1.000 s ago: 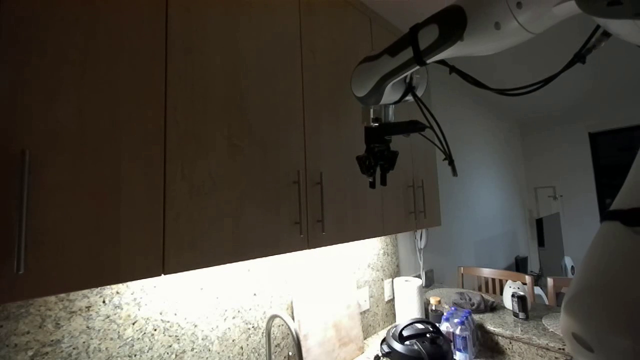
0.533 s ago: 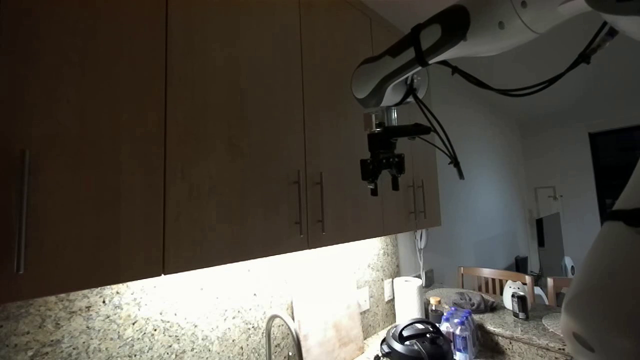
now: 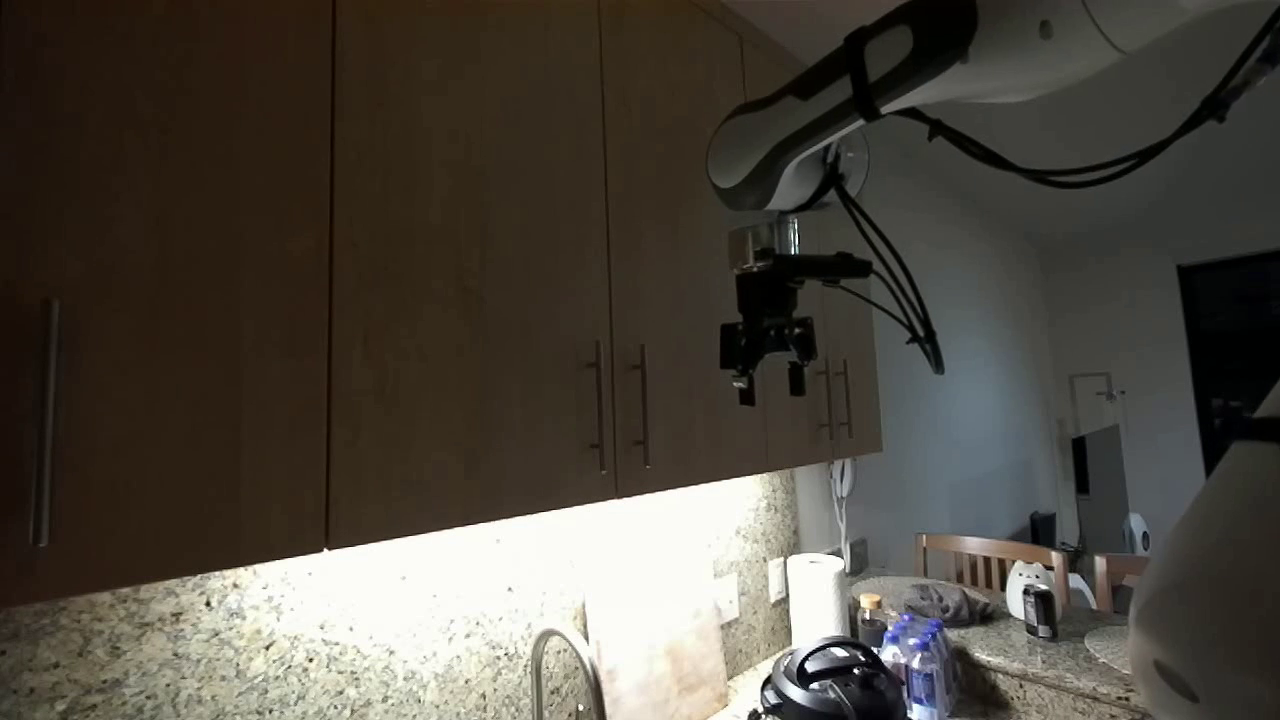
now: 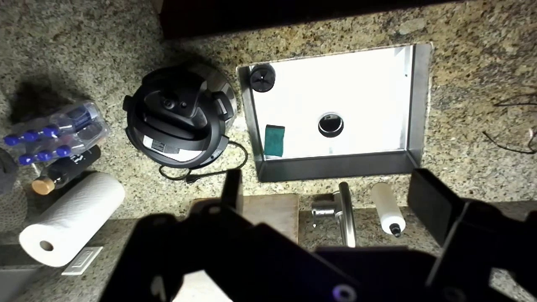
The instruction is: Close the open cabinet door
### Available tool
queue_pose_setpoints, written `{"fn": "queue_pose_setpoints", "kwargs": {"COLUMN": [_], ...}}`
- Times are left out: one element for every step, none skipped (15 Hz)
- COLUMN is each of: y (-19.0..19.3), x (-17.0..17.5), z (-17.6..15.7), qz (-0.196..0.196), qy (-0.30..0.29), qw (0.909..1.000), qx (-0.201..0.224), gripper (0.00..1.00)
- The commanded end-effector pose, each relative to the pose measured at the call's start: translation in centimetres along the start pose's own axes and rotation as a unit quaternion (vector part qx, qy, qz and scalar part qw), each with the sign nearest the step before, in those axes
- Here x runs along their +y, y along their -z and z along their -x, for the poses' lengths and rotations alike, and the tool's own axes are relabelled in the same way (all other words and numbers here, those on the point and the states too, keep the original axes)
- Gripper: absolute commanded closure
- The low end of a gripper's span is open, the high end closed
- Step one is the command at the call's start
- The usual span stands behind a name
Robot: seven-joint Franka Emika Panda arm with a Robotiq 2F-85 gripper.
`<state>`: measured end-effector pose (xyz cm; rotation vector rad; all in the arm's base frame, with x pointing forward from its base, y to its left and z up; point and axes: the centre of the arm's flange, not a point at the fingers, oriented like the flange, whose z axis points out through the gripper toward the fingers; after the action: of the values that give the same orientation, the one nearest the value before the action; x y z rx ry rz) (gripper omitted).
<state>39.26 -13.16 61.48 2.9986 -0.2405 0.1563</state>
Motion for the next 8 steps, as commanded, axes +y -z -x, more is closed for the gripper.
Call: {"fn": "queue_pose_setpoints", "kwargs": {"y": [-1.0, -1.2, -1.4, -1.5, -1.6, -1.6, -1.6, -1.5], "x": [-0.9, -1.0, -1.0, -1.0, -1.0, -1.0, -1.1, -1.1], "z": [2.4, 2.7, 2.9, 3.1, 3.2, 3.3, 3.4, 3.5], "qz": [-0.016, -0.017, -0.016, -0.017, -0.017, -0.016, -0.015, -0.015], "qy": [0.015, 0.013, 0.013, 0.013, 0.012, 0.01, 0.009, 0.007], "qw": [0.9997, 0.9997, 0.9997, 0.9998, 0.9998, 0.9998, 0.9998, 0.9998], "qx": [-0.007, -0.008, -0.008, -0.008, -0.007, -0.006, -0.004, -0.003], "gripper": [0.0, 0.0, 0.0, 0.0, 0.0, 0.0, 0.0, 0.0]}}
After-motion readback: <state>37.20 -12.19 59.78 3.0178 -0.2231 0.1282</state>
